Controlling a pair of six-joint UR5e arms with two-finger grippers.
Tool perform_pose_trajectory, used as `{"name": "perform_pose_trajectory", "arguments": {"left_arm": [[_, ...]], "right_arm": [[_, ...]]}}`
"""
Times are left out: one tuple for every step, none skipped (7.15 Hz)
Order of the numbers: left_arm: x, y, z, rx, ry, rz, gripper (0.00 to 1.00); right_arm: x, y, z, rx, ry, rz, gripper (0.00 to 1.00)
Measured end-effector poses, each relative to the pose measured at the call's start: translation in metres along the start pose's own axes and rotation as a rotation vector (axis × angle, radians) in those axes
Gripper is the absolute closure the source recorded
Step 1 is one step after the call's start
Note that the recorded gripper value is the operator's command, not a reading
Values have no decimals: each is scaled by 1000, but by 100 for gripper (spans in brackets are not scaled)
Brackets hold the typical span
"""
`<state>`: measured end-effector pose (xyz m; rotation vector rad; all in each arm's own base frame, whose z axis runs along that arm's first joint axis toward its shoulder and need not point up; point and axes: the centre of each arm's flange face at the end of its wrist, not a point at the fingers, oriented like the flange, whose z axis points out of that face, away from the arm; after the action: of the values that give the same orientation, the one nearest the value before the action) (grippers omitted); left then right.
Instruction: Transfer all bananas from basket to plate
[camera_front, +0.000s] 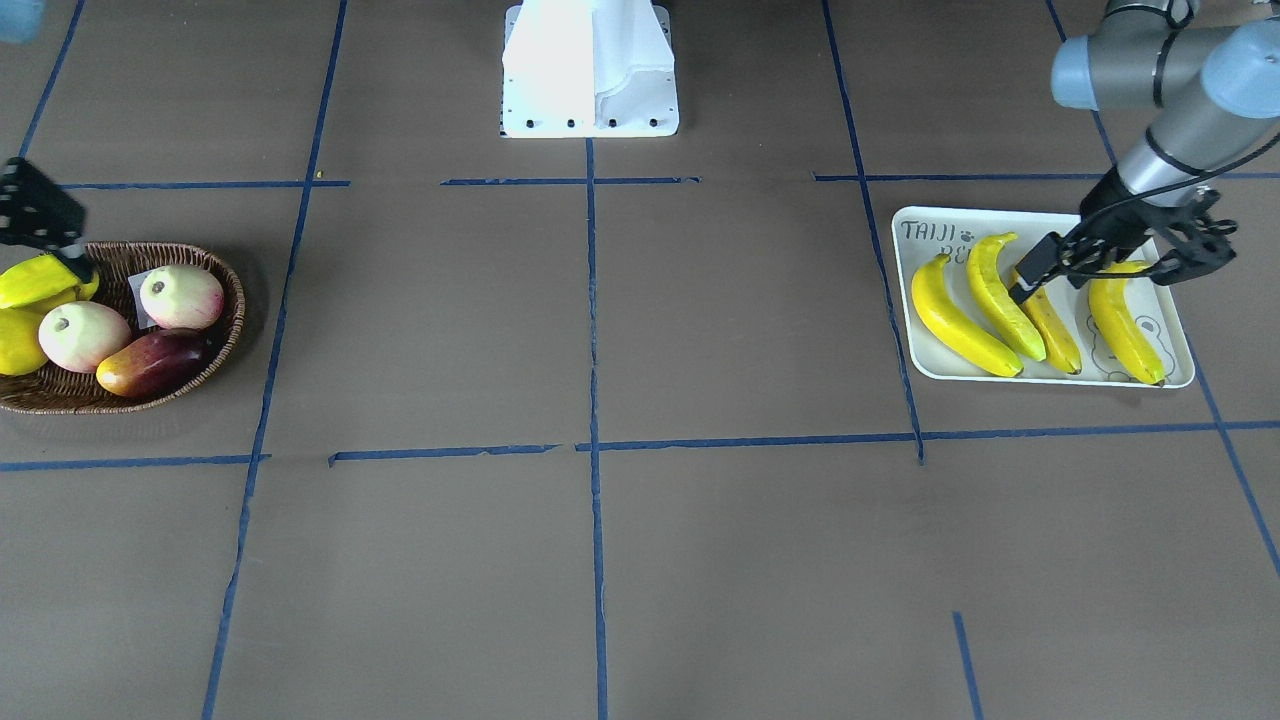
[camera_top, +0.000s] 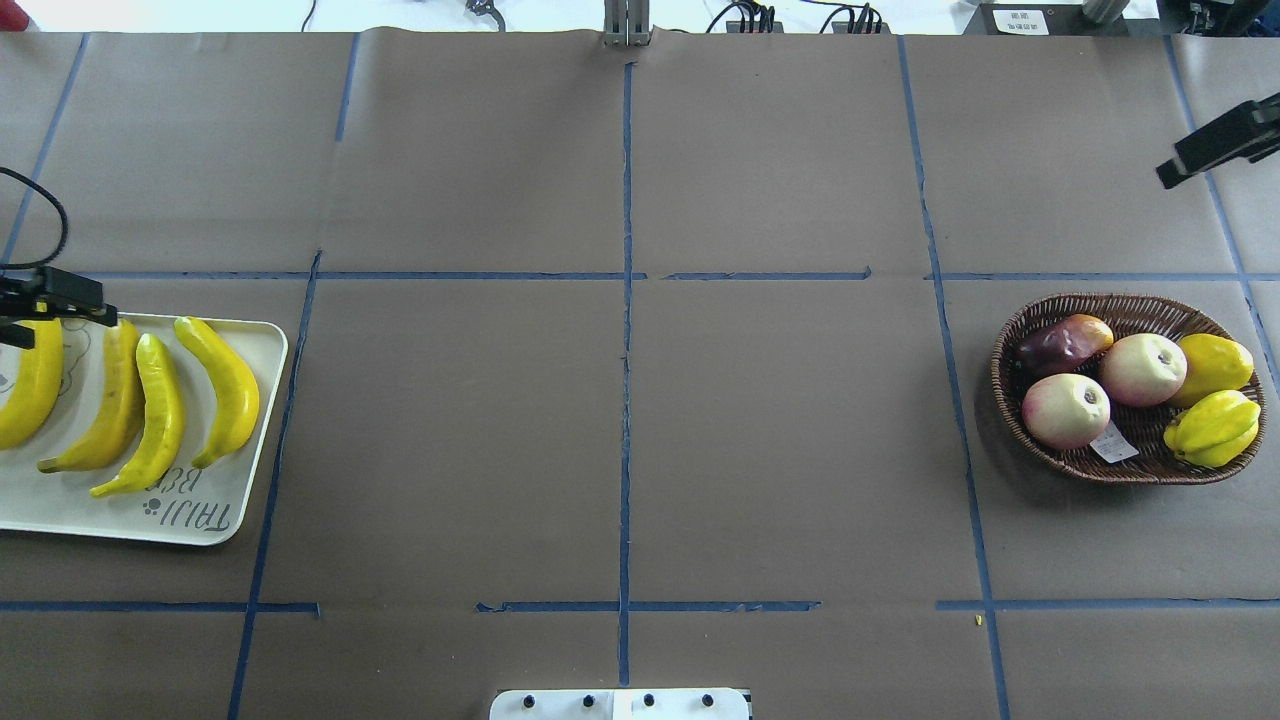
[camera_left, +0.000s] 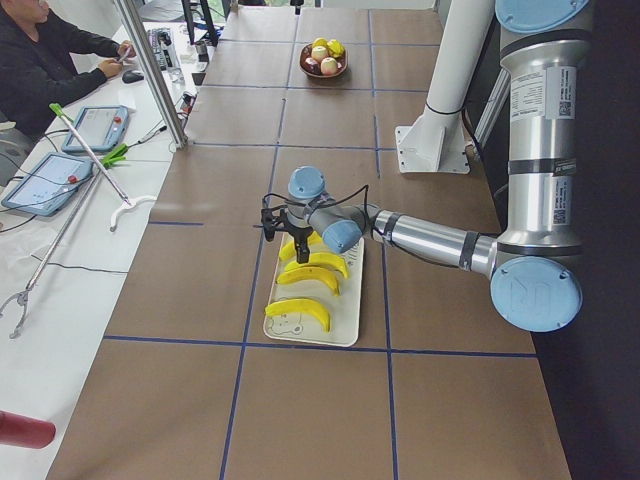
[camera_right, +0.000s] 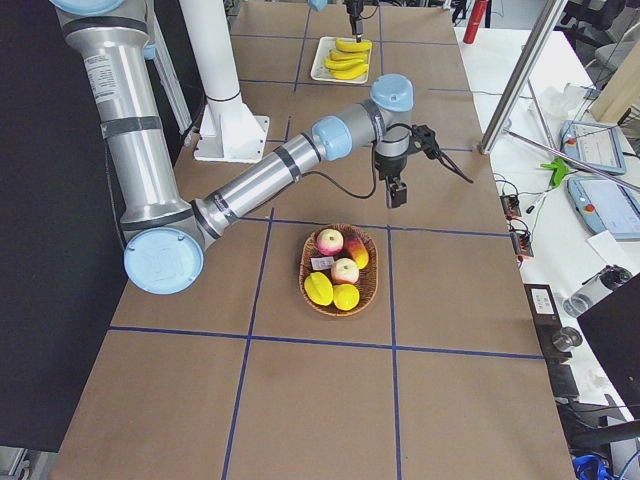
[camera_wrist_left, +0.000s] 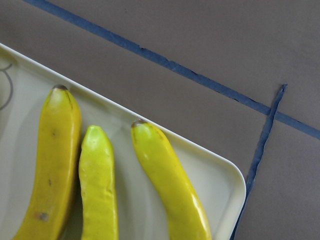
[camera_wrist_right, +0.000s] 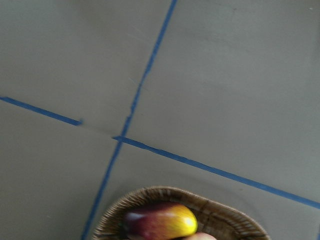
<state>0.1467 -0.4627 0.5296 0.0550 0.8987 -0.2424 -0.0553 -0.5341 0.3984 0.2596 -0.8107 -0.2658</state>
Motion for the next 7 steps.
{"name": "perform_pose_trajectory", "arguments": {"left_arm": [[-41,-21,-30,-8,-33,77,0],[-85,-38,-60,-19,-74,150,0],[-130,-47,-89,-42,-110,205,0],[-168,-49,-111,-73,-130,238,0],[-194,-47,-122,-103,-136,247,0],[-210,-44,-122,-130,-128,235,0],[-222,-40,-114,-157,-91,207,0]], "right_arm": [[63,20,8,-36,-24,-15,0],[114,47,20,-66,-59,-6,0],[149,69,33,-89,-85,17,0],[168,81,43,-107,-95,40,0],[176,84,48,-115,-97,48,0],[178,85,49,-117,-97,51,0],[181,87,50,-122,-92,56,0]]}}
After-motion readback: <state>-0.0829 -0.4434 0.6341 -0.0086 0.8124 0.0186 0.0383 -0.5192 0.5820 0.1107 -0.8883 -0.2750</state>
